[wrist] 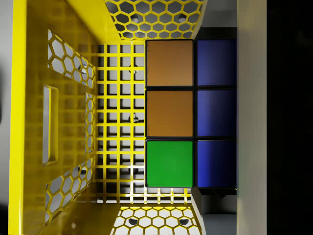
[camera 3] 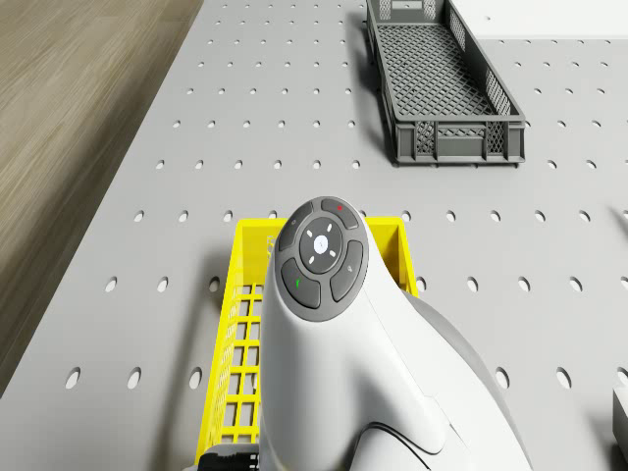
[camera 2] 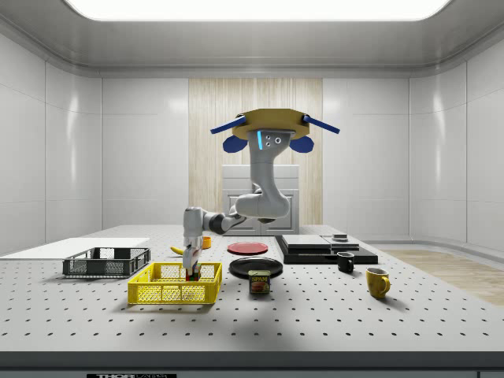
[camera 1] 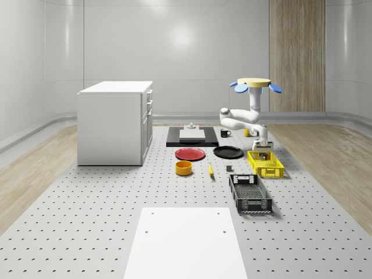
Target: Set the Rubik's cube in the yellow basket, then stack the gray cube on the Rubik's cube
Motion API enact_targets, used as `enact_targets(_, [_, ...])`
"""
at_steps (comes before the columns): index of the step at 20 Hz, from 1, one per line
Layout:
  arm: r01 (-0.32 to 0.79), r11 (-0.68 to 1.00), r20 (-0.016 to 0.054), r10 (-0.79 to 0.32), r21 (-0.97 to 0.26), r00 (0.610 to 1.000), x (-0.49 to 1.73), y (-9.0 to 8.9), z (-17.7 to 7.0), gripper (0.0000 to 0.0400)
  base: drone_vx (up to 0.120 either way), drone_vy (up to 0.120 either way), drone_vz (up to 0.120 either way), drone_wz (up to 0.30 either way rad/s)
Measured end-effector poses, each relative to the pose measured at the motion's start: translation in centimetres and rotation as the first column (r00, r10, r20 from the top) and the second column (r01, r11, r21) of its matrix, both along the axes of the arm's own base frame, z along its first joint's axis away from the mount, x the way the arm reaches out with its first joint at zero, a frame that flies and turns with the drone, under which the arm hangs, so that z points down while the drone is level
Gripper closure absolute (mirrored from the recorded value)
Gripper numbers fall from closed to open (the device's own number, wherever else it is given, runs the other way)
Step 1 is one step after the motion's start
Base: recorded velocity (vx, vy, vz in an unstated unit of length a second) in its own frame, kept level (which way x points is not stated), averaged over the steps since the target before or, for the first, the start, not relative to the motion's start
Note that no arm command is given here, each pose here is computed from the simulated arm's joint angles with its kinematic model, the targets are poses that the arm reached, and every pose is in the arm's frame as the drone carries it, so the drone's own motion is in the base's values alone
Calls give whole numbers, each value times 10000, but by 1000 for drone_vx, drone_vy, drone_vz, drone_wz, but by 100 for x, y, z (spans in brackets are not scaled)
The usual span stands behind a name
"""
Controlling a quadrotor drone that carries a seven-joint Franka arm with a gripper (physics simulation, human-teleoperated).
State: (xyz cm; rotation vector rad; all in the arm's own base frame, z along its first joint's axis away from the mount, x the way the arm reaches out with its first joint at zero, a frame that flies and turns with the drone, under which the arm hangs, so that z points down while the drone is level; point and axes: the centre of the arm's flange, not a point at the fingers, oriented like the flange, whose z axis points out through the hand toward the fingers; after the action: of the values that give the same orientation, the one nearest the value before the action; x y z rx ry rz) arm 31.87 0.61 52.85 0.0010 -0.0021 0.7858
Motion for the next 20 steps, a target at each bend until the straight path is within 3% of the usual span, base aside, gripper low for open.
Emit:
enact_targets(7, [-1,10000,1,1,-1,10000,0,0,237,75,0,0,0,0])
enact_targets(10, [-1,10000,1,1,-1,10000,0,0,294,35,0,0,0,0])
enact_targets(15, [-1,10000,1,1,-2,10000,0,0,273,10,0,0,120,0])
enact_targets(20, [-1,10000,1,1,-2,10000,0,0,265,3,0,-120,120,0])
